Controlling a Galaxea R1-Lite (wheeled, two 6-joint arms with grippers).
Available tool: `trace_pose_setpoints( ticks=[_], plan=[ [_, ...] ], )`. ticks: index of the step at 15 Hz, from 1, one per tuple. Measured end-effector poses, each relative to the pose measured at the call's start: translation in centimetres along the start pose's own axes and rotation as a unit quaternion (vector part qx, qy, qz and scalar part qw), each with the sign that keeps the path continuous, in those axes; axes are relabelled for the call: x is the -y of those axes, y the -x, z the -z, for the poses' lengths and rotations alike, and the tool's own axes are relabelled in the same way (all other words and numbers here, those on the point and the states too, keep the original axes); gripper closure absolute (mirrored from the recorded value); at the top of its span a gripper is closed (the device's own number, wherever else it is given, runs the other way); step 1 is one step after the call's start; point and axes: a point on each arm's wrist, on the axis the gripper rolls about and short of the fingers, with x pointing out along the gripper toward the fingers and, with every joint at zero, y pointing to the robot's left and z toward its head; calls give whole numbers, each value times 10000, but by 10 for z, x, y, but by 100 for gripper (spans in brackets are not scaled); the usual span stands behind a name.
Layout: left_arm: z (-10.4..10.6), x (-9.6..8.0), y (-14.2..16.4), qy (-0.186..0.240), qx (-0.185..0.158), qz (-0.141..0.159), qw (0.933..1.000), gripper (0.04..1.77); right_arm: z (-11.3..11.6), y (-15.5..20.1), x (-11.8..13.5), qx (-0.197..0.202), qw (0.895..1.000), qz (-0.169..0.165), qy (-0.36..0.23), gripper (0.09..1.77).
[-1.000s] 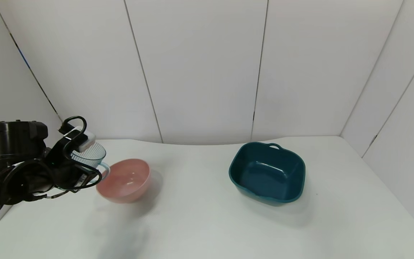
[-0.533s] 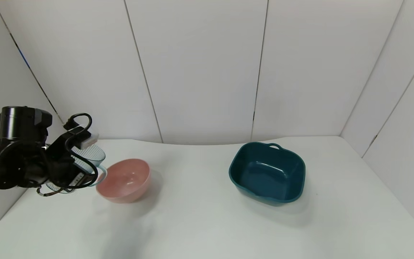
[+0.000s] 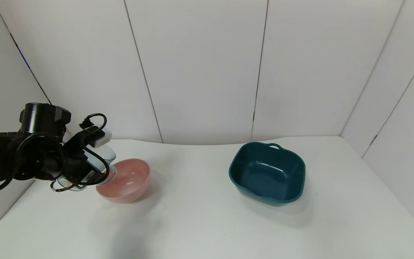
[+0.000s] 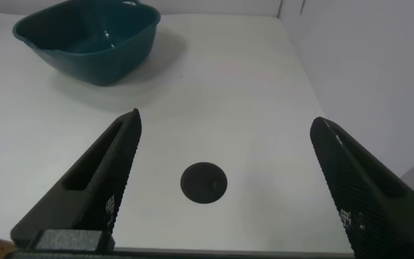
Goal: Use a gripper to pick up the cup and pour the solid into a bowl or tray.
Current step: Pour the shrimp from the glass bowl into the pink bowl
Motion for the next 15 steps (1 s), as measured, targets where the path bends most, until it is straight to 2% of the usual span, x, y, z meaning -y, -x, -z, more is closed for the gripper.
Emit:
trace_pose_setpoints(
  ticks=[3,9,15],
  plan=[
    [-7,-1,2,-190,-230,60,9995,48,0,0,0,2,10000,-4,-3,15],
    [-25,-4,-1,-715,-538,-487,9948,48,0,0,0,15,10000,0,-19,15],
    [-36,8,-8,-1071,-681,-596,9901,48,0,0,0,16,10000,2,-21,15]
  ],
)
